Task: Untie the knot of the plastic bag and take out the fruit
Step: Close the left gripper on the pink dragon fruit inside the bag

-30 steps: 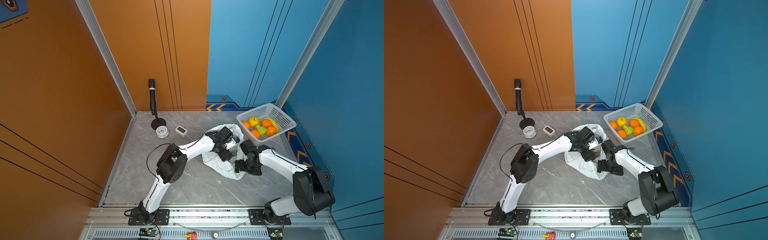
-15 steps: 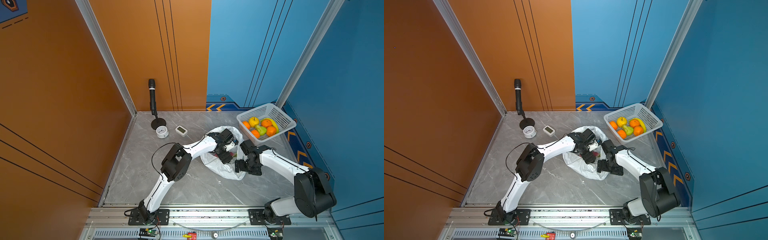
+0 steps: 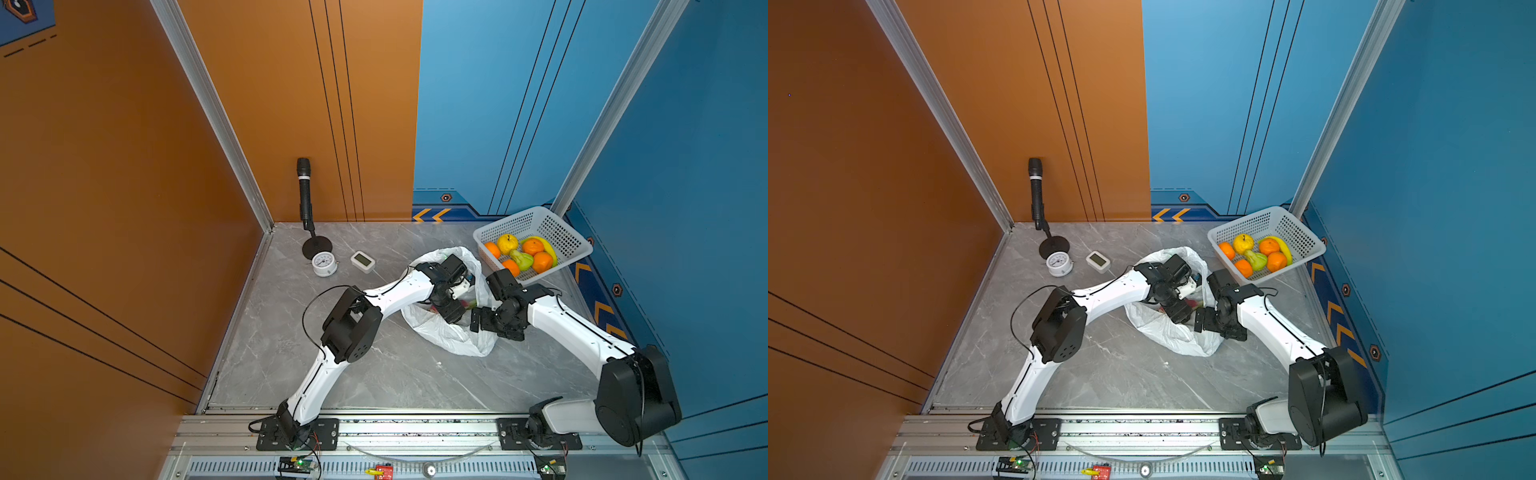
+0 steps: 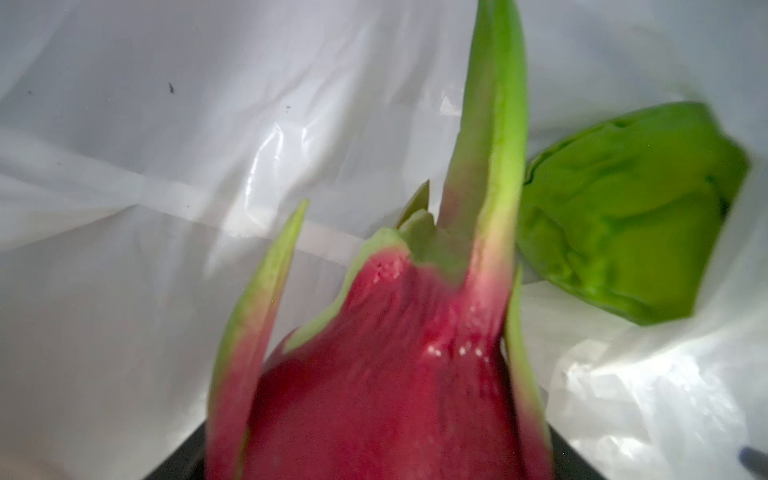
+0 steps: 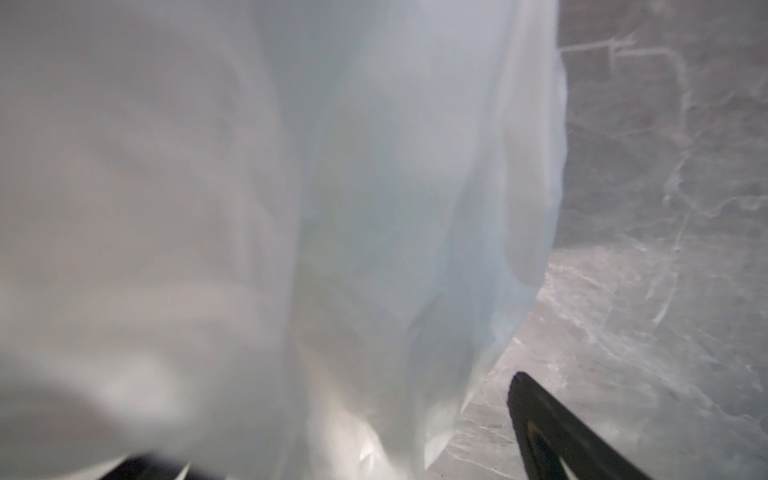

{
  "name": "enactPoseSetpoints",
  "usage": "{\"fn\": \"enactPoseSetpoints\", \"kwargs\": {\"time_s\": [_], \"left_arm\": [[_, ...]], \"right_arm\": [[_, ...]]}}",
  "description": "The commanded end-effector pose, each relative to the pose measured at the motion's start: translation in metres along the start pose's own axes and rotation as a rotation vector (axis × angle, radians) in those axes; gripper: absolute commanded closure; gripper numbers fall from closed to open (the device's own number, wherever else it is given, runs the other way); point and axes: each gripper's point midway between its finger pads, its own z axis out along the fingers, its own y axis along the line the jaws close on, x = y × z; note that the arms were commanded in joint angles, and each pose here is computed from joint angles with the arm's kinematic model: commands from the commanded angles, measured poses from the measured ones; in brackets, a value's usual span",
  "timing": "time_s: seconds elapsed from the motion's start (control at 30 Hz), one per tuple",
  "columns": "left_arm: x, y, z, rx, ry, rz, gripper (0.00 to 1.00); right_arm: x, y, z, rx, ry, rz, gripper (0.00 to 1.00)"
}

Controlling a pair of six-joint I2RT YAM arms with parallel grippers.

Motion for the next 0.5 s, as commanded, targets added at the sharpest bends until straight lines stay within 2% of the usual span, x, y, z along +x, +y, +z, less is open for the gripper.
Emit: {"fn": "enactPoseSetpoints", "kwargs": {"time_s": [0.0,0.3,0.47], "left_arm": [[-0.028,-0.008,-0.040,0.032,-0.125,-0.008,0.45],[-0.038,-0.016,-0.061,0.047,-0.266,0.023,0.48],[-0.048,-0.018,-0.074,0.057,-0.367,0.049,0.48]], "right_arm": [[-0.009,0.000,-0.015,-0.025,-0.022,0.057,0.00],[-0.040,-0.018,-0.015,-0.045,-0.031,0.208,0.01],[-0.044,-0.022,-0.006,-0.069,0.017,0.247,0.01]]}}
